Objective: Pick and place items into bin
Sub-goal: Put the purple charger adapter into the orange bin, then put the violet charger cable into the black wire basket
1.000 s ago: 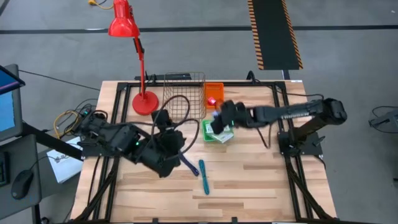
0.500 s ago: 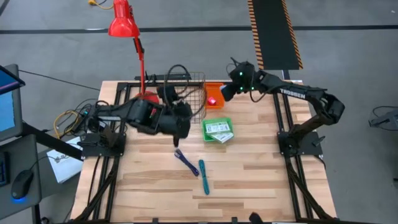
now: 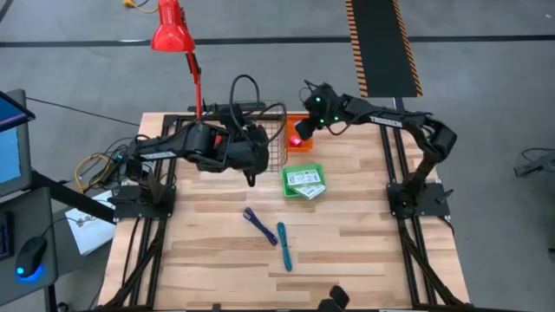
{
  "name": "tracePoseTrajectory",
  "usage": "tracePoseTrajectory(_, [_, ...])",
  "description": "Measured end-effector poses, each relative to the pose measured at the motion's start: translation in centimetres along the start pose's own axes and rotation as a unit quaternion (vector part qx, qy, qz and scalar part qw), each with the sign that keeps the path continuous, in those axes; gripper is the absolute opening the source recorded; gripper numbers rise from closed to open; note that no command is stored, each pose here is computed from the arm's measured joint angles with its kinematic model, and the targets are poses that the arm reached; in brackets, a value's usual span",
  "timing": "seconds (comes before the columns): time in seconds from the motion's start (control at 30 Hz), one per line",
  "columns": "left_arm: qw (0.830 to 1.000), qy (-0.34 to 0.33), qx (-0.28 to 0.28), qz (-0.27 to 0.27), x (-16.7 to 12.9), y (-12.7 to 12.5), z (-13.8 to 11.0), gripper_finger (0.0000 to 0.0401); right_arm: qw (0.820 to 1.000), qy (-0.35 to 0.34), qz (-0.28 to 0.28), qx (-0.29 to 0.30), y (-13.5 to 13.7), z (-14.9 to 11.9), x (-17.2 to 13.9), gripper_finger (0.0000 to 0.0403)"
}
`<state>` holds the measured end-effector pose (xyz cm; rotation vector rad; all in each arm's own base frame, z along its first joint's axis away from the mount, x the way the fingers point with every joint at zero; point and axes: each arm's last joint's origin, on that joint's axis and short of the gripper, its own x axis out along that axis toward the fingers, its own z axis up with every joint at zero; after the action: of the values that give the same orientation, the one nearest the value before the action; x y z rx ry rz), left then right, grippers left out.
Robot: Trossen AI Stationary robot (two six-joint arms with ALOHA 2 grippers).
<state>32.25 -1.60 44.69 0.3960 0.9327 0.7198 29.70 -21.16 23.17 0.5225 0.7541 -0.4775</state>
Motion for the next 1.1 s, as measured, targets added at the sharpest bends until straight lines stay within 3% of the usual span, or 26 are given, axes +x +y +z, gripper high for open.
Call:
tracePoseTrajectory(0.23, [1.000, -0.004, -0.009, -0.001, -0.4, 0.8, -0.2, 0.0237, 1.000, 0.011, -0.016, 0.003, -0.5, 0.6, 0.7, 0.0271])
tracePoseTrajectory(0.37, [0.999, -0.017, -0.029, -0.004, -1.5, 2.1, -0.8, 0.0237, 1.000, 0.007, -0.026, 0.005, -0.4, 1.0, 0.5, 0.0311])
tracePoseTrajectory(0.53, [0.996, -0.040, -0.084, -0.013, -3.5, 4.4, -2.0, 0.0237, 1.000, -0.007, -0.024, 0.014, 0.4, 1.7, -0.9, 0.0317])
tracePoseTrajectory(0.7, [0.990, -0.052, -0.134, -0.015, -5.4, 5.9, -4.6, 0.0237, 1.000, -0.025, -0.001, 0.019, 2.9, 1.8, -3.2, 0.0307])
tracePoseTrajectory(0.9, [0.982, -0.088, -0.167, -0.027, -6.0, 4.4, -9.3, 0.0237, 0.997, -0.053, 0.045, 0.028, 8.5, 0.9, -6.2, 0.0302])
tracePoseTrajectory(1.1, [0.957, -0.152, -0.213, -0.124, -5.0, 1.8, -14.4, 0.0237, 0.994, -0.074, 0.050, 0.057, 15.9, -2.2, -7.6, 0.0302])
